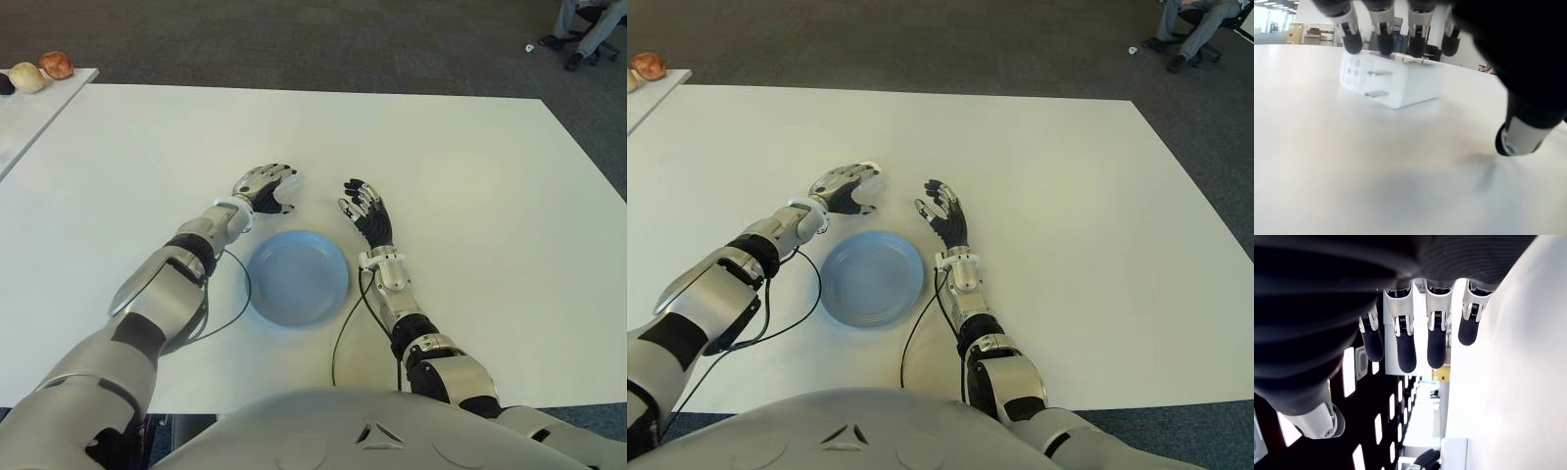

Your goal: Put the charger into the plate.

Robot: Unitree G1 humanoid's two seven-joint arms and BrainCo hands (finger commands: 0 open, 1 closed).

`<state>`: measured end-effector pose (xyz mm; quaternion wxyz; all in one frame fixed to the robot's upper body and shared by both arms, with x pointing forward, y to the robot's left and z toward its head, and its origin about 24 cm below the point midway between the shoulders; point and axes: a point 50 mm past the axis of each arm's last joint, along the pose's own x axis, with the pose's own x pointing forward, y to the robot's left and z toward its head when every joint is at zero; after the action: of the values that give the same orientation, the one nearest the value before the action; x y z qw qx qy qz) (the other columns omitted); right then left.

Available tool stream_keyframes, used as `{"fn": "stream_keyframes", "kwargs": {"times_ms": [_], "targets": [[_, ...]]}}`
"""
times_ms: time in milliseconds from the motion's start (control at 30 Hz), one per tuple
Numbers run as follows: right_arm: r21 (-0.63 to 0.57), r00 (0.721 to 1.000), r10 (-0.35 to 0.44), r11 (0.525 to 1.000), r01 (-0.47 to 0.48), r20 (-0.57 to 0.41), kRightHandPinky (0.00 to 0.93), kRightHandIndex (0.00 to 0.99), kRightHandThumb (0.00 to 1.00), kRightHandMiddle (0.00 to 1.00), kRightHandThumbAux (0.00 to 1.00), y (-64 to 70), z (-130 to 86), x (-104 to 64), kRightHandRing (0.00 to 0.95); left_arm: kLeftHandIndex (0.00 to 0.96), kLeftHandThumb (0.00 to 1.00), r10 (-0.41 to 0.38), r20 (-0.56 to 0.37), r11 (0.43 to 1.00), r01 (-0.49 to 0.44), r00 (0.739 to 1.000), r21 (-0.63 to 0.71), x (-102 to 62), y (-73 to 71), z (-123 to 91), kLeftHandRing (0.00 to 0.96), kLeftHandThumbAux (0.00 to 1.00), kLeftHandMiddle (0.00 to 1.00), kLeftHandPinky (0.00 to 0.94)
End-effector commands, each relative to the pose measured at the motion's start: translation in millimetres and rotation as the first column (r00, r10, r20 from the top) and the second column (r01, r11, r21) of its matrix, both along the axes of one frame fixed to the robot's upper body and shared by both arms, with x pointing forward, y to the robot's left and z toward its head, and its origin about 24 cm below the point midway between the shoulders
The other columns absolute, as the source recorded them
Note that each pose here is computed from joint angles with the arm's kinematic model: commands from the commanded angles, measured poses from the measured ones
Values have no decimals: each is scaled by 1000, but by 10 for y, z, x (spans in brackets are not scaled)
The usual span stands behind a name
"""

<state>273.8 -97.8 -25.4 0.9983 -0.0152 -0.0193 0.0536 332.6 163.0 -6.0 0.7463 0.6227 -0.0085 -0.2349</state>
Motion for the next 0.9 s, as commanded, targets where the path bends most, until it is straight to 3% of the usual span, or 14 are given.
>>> {"fn": "stream_keyframes", "kwargs": {"times_ms": [33,167,233,433,633,900], "targets": [[-21,976,-30,999,26,-216,179,194,25,263,650,-71,-421,-349,226,0,0,-3,-183,995,22,983,99,-280,253,-306,0,558,0,53],[-19,976,-33,999,30,-214,176,201,8,262,648,-69,-420,-345,227,0,0,-102,-193,985,127,976,120,-274,416,-157,0,580,0,59],[-18,976,-33,999,30,-213,175,203,3,261,648,-66,-418,-346,226,0,0,-124,-196,981,149,973,122,-276,451,-118,0,600,0,58],[-7,976,-37,999,36,-213,170,210,0,262,653,-54,-411,-341,226,0,0,-200,-218,956,239,955,169,-330,732,136,0,687,0,55],[25,974,-27,999,33,-224,163,204,5,256,635,-51,-415,-338,217,0,0,-193,-222,946,241,956,216,-370,918,267,0,751,0,51],[34,973,-19,999,28,-229,161,199,11,255,603,-57,-411,-323,218,0,0,-199,-191,938,244,961,247,-427,1088,436,0,765,0,37]]}}
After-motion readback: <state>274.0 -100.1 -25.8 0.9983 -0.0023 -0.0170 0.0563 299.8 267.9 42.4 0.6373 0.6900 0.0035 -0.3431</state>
